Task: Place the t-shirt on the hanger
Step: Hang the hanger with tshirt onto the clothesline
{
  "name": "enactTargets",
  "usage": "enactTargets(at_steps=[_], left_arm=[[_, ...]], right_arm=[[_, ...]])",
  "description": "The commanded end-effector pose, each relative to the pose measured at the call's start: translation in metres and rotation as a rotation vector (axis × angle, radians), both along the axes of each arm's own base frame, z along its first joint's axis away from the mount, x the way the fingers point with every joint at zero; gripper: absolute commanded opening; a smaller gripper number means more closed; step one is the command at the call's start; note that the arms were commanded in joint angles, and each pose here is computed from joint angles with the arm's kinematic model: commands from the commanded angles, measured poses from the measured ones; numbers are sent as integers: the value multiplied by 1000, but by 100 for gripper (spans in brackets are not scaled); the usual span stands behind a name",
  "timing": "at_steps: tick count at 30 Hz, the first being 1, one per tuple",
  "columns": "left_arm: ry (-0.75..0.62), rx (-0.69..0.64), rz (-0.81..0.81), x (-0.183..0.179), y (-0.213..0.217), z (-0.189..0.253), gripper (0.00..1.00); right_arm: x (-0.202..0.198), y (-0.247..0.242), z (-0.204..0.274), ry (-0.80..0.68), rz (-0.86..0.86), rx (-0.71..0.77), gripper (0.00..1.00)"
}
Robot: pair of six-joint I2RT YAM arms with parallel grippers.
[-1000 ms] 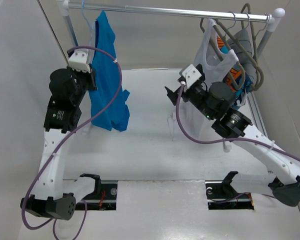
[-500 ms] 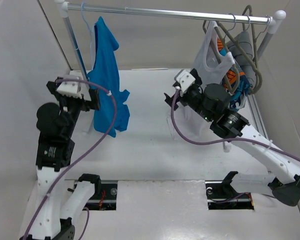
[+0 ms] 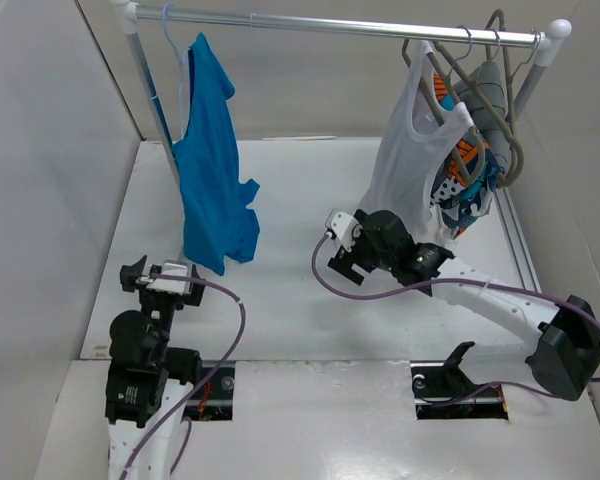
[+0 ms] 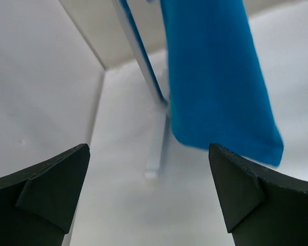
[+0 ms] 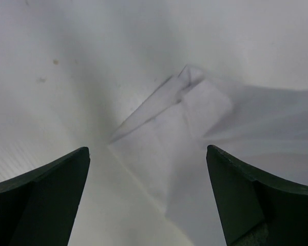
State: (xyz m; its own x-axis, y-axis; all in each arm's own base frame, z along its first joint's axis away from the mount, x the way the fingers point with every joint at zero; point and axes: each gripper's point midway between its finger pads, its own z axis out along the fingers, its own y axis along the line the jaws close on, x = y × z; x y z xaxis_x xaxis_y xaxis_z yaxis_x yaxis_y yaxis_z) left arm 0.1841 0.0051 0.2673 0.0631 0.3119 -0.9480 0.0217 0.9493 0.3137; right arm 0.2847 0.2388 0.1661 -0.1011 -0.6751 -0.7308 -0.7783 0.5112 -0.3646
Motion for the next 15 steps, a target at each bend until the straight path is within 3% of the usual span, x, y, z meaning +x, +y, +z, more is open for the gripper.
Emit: enactTargets(at_steps=[1, 4, 8, 15], left_arm=[[66, 97, -44, -4, -4, -36, 100], [54, 131, -99, -3, -13, -36, 100], [152, 202, -171, 1, -22, -54, 100], [209, 205, -155, 7, -19, -64, 100]], right_arm=[[-6, -10, -10, 26, -31, 29, 100], [-16, -24, -32, 67, -60, 20, 100], [-25, -37, -43, 72, -79, 29, 100], [-49, -76, -61, 79, -192, 16, 100]])
